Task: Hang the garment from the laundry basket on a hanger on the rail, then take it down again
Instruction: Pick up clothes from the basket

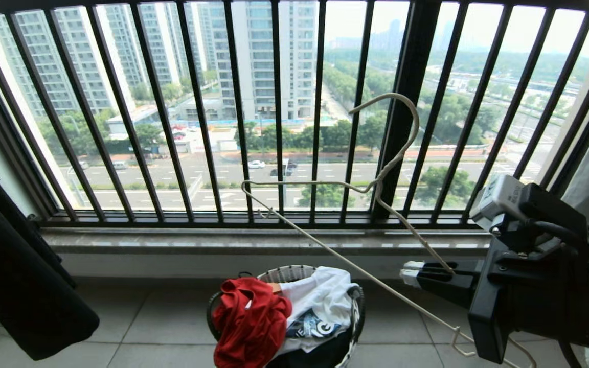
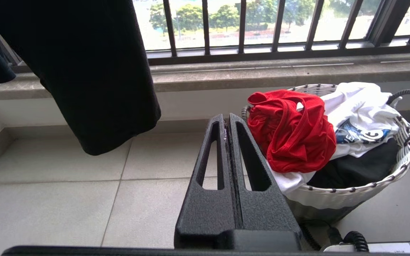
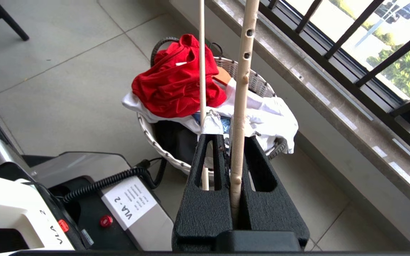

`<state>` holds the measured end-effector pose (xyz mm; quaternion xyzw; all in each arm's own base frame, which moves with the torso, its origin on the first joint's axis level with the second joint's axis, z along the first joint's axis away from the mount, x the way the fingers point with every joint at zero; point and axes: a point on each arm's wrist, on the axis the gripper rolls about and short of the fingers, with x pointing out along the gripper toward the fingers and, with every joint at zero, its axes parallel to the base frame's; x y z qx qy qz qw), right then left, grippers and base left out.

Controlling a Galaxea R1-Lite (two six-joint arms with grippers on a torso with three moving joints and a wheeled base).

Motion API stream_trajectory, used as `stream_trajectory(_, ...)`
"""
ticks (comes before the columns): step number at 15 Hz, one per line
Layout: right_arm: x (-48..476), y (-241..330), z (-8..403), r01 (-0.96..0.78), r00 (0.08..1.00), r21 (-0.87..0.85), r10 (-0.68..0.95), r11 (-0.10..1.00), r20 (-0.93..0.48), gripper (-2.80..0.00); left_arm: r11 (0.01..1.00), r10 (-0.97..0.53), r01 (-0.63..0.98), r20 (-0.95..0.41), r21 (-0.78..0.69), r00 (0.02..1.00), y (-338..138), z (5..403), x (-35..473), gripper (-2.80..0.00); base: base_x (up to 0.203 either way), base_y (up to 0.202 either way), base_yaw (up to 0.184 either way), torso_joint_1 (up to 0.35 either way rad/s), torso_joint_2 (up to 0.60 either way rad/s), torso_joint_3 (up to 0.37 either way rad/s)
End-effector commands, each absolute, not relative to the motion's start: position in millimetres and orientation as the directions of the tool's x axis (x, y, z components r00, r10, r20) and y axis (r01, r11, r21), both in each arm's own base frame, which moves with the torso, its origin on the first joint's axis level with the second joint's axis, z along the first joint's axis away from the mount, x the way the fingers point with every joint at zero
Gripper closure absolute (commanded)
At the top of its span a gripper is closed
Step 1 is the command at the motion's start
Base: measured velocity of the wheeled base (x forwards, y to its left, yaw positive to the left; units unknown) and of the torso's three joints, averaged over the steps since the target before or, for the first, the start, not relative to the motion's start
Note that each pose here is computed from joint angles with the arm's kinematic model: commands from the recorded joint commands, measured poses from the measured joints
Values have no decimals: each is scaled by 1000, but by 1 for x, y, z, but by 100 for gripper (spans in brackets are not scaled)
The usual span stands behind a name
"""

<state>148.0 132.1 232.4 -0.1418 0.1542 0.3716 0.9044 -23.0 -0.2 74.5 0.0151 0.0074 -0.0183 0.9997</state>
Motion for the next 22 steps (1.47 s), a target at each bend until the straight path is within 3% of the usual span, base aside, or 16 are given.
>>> stream_trajectory(1, 147, 131, 237, -711, 687, -143, 637, 689, -349, 0, 999, -37, 37, -15, 30, 999, 0, 74, -23, 0, 0, 0, 0, 2, 6, -197)
stream_trajectory(22, 148, 132, 245, -693, 715, -118, 654, 712, -247, 0, 999, -37, 37, -18, 36, 999, 0, 74, -23, 0, 0, 0, 0, 4, 3, -197)
